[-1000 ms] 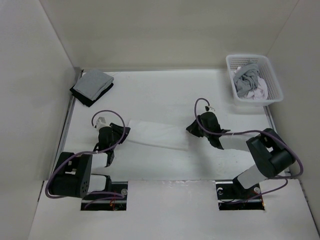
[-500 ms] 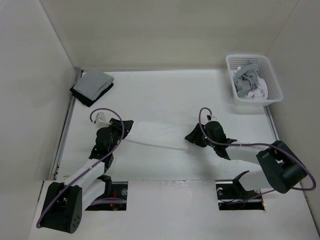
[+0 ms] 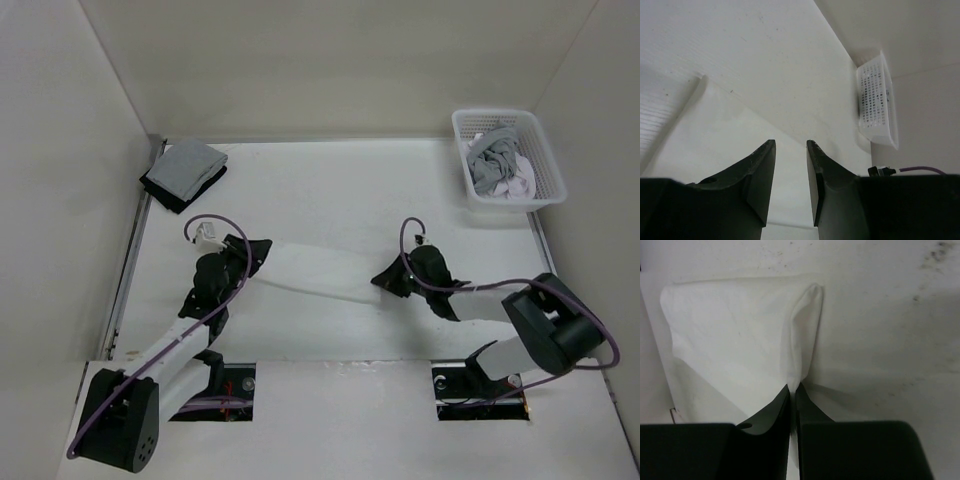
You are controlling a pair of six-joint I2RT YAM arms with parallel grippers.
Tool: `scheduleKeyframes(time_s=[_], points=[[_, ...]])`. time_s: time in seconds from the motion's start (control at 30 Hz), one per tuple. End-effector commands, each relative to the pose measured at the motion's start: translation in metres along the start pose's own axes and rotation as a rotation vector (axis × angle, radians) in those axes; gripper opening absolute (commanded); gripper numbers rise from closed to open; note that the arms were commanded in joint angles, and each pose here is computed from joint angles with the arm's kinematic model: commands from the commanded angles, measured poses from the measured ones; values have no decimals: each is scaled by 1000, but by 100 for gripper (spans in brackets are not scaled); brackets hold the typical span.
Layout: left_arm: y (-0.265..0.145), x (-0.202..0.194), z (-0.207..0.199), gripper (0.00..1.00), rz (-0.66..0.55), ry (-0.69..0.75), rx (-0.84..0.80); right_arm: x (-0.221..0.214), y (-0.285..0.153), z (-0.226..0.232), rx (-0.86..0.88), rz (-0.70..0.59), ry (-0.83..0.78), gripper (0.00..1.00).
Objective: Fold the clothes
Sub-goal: Fold the tank top
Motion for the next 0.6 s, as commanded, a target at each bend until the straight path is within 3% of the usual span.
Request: scheduleKeyframes(time_s=[0.0,0.33,0.57], points=[[3,5,-32,30,-20,18,-102,12,-18,-2,-23,-91,13,9],[7,-11,-43,31,35,18,-132,48,-82,27,-121,-190,-183,11],[3,-12,-45,32,48,14,-153,65,-63,84,-107,-128,-340,11]])
Point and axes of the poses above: each gripper's point midway between its finger pads, its own y axis out along the fingers, its own z axis along the line the jaws close on, x = y × z, the point moved 8 cm from there along -y, back along the fingers, and after that the axes turned 12 degrees about -y, right-handed, at the moved point
